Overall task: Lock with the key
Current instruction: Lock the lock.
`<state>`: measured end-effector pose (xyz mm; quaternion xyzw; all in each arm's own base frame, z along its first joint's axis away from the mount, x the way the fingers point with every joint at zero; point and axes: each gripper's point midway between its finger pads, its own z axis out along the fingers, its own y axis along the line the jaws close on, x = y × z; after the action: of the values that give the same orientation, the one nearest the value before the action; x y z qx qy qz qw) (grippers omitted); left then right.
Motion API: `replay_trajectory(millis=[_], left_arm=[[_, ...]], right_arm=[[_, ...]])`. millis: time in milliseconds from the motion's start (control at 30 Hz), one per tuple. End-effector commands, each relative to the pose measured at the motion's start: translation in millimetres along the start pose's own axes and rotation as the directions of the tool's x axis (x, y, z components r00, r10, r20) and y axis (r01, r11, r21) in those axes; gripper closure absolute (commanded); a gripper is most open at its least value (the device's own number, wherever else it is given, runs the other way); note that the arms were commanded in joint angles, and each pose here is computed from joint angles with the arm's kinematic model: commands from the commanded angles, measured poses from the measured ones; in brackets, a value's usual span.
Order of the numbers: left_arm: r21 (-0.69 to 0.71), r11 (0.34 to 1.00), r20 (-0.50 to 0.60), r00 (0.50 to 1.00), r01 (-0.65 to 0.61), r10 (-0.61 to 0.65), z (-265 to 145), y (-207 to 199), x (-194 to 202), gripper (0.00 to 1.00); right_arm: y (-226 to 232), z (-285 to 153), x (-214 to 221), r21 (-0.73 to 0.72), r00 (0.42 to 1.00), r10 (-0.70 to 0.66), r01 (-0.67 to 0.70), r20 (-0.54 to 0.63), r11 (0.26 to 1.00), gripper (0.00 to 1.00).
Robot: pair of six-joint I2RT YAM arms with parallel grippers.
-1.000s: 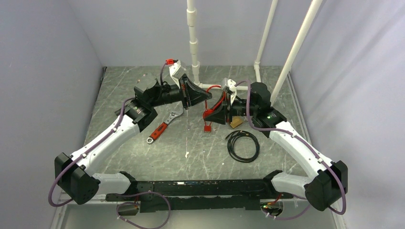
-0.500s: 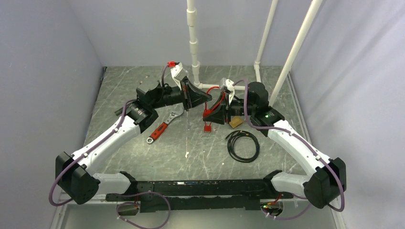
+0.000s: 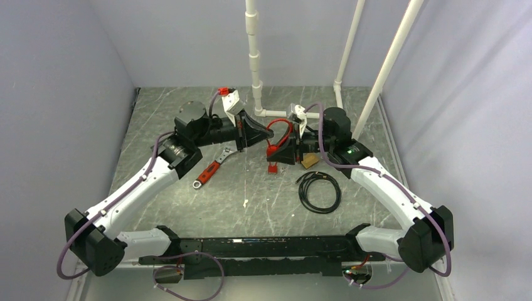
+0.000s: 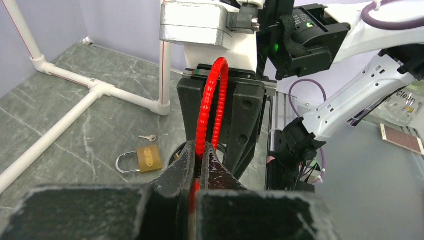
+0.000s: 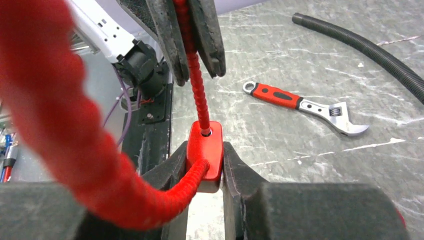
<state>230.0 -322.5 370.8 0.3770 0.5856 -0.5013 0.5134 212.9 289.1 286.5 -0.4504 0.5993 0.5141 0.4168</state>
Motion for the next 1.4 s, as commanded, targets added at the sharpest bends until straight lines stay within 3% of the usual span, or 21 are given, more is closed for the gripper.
replay_trajectory(millis=[0,367,567,667,733,1033,1233,1367], left_arm=[[0.072,0.993,-0.165,0.983,0.096,-0.083,-8.6,-17.2,53.8,1.00],[0.113,0.963,-0.251,0.945,0.243,-0.209,13.7,-19.3,74.8,1.00],[0.079,0.981,-0.200,0.967,0.176,-0.157,5.3,-5.2,50.4,1.00],[0.141,0.976,-0.227,0.965,0.168,-0.134,5.0,-11.4,50.4,1.00],[0.173,0.960,-0.268,0.949,0.218,-0.167,7.5,-22.6,61.2,1.00],[0.075,0.935,-0.357,0.885,0.347,-0.300,12.3,-15.4,104.9,1.00],[0.010,0.904,-0.443,0.813,0.426,-0.378,0.4,-17.3,133.6,1.00],[0.054,0.919,-0.399,0.852,0.390,-0.338,6.2,-16.6,122.7,1.00]], right_arm=[[4.9,-11.9,-66.2,0.027,0.972,-0.196,0.194,0.130,0.981,1.00],[9.4,-4.4,-78.5,-0.007,0.970,-0.188,0.192,0.157,0.981,1.00],[2.2,-9.5,-71.1,0.025,0.977,-0.133,0.130,0.168,0.991,1.00],[1.1,-9.5,-71.8,0.029,0.976,-0.116,0.113,0.182,0.993,1.00],[0.8,-9.3,-78.6,0.029,0.973,-0.126,0.123,0.193,0.992,1.00],[1.3,-10.3,-94.1,0.037,0.961,-0.188,0.184,0.200,0.982,1.00],[-6.1,-18.3,-100.7,0.069,0.960,-0.185,0.174,0.211,0.982,1.00],[-8.8,-16.8,-95.8,0.050,0.966,-0.131,0.123,0.224,0.991,1.00]])
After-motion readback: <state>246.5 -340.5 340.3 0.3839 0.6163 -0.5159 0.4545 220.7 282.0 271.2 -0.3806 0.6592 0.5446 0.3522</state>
